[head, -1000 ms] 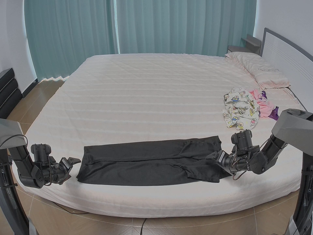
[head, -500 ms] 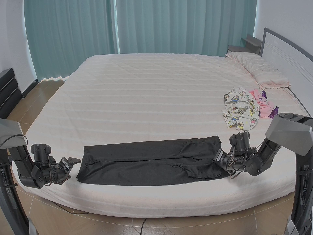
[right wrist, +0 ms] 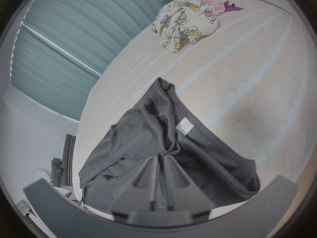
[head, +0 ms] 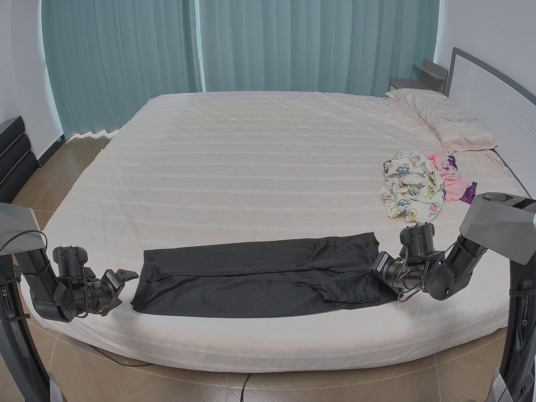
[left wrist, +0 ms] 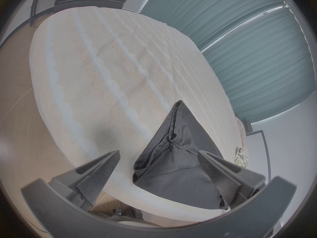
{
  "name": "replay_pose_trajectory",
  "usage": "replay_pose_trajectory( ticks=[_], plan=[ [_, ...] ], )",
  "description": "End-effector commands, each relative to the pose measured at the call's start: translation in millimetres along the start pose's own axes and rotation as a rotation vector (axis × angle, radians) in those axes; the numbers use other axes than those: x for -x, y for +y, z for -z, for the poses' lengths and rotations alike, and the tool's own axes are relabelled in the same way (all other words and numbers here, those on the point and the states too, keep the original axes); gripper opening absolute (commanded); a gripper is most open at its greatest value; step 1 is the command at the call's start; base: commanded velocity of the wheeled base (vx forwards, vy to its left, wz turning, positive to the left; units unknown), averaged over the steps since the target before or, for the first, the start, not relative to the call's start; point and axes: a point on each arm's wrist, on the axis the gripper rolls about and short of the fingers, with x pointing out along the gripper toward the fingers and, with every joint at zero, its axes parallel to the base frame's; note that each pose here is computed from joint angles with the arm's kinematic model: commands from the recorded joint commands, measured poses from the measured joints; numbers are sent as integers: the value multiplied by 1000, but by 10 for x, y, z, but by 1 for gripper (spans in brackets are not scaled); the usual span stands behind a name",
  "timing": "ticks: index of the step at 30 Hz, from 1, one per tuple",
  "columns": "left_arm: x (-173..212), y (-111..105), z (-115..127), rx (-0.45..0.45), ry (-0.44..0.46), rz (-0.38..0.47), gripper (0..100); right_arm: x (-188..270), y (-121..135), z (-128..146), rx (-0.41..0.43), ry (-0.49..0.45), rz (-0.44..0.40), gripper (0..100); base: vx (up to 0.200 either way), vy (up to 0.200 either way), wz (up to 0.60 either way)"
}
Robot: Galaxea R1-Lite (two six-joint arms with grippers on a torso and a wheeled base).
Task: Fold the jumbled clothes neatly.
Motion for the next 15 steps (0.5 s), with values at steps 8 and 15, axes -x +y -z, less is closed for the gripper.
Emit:
replay_pose_trajectory(
  ticks=[8, 15],
  plan=[
    [3, 5, 4, 2, 1, -2, 100, 106, -19, -91, -11, -40, -21, 100, 0, 0, 0],
    [4, -16, -18, 8, -8, 5, 100, 334, -94, -253, -46, -84, -9, 100, 0, 0, 0]
  ],
)
